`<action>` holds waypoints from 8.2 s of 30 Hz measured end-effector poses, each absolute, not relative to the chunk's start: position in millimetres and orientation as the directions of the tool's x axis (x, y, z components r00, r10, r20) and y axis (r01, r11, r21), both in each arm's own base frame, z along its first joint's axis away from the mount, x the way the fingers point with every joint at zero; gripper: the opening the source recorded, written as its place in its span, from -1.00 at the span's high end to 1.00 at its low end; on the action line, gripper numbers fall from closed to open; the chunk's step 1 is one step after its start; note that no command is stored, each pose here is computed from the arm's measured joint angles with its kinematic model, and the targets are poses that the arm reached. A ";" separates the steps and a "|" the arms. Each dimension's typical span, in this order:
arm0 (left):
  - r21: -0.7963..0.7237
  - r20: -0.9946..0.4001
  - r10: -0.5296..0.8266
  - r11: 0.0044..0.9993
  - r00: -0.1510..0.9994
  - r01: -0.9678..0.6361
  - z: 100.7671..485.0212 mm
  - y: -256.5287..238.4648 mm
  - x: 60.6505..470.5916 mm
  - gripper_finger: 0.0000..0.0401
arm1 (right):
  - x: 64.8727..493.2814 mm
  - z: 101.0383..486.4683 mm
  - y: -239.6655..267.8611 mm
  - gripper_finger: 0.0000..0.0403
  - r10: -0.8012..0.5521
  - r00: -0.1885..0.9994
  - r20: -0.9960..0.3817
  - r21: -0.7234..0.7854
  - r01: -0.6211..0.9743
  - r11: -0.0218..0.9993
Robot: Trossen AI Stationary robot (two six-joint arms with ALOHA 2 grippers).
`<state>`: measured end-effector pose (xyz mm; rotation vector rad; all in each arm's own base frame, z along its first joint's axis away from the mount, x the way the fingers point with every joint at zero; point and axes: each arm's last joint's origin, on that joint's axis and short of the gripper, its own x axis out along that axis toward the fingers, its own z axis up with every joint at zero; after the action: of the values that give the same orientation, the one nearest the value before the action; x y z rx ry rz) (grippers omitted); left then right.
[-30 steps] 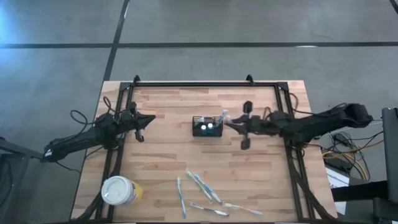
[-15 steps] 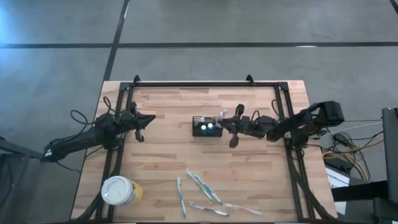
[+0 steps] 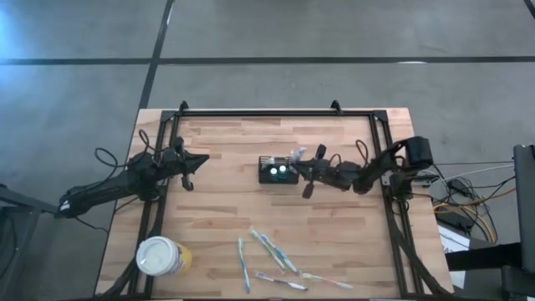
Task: Pick & Place toothbrushing station
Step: Put the top purple toothbrush into the wire organizer, then put the left blue toothbrush into the wire organizer
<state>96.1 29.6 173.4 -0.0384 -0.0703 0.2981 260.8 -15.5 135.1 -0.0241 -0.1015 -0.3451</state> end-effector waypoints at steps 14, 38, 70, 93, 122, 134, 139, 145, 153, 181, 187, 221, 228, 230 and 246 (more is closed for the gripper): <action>-0.050 0.063 0.295 0.955 0.954 -0.292 173.3 29.6 96.1 0.94 | 262.1 118.0 -12.7 0.94 -0.348 0.937 0.039 0.015 0.347 0.938; -0.047 0.063 0.295 0.955 0.953 -0.292 173.3 29.6 96.2 0.94 | 262.5 106.7 -10.9 0.59 -0.335 0.941 -0.037 0.090 0.337 0.937; -0.054 0.063 0.294 0.955 0.954 -0.291 173.3 29.6 96.1 0.94 | 261.6 113.1 -10.7 0.51 -0.347 0.936 -0.055 0.198 0.351 0.915; -0.057 0.063 0.295 0.955 0.953 -0.292 173.4 29.6 96.1 0.94 | 267.2 142.4 -3.8 0.45 -0.389 0.877 -0.281 0.100 0.430 0.897; -0.069 0.063 0.294 0.955 0.954 -0.290 173.3 29.6 96.1 0.94 | 277.5 237.0 0.5 0.28 -0.366 0.728 -0.580 -0.007 0.445 0.896; -0.065 0.064 0.295 0.955 0.953 -0.291 173.4 29.6 96.1 0.94 | 283.0 262.9 0.7 0.34 -0.367 0.752 -0.547 -0.032 0.419 0.907; -0.065 0.063 0.295 0.955 0.953 -0.291 173.4 29.6 96.1 0.94 | 281.1 269.5 0.6 0.34 -0.367 0.764 -0.530 -0.034 0.413 0.910; -0.064 0.063 0.295 0.955 0.953 -0.291 173.3 29.6 96.1 0.94 | 276.0 281.5 0.5 0.37 -0.366 0.789 -0.494 -0.030 0.405 0.914; 0.003 0.083 0.308 0.951 0.948 -0.310 177.4 29.9 95.4 0.94 | 259.8 304.3 11.9 0.37 -0.134 0.887 -0.441 0.057 0.177 0.983; -0.077 0.096 0.234 0.971 0.967 -0.227 182.8 27.4 95.1 0.94 | 119.0 333.1 83.6 0.85 -0.080 0.964 -0.252 -0.039 0.073 0.997; -0.068 0.096 0.235 0.971 0.967 -0.229 182.7 27.5 95.1 0.94 | 87.3 330.1 52.9 0.96 -0.088 0.988 -0.128 -0.002 0.089 0.996; -0.053 0.030 0.227 0.973 0.973 -0.225 175.3 27.6 96.2 0.94 | 71.8 215.0 29.8 0.96 -0.004 0.999 0.043 -0.007 0.005 1.000; -0.050 0.015 0.211 0.976 0.977 -0.210 174.1 27.5 97.6 0.94 | 79.0 204.5 23.9 0.96 -0.004 1.000 0.013 0.011 0.003 1.000; -0.046 0.013 0.213 0.976 0.977 -0.212 174.1 27.6 97.9 0.94 | 79.9 204.4 21.4 0.96 -0.028 1.000 0.014 0.006 0.028 1.000; -0.087 -0.064 0.047 0.995 0.997 -0.052 256.6 19.9 131.4 0.98 | 81.6 206.5 14.4 0.96 -0.102 0.994 0.034 -0.073 0.104 0.992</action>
<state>131.4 19.9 256.6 -0.0887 0.0616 0.0495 81.6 14.4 206.5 -0.0749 -0.0307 -0.1033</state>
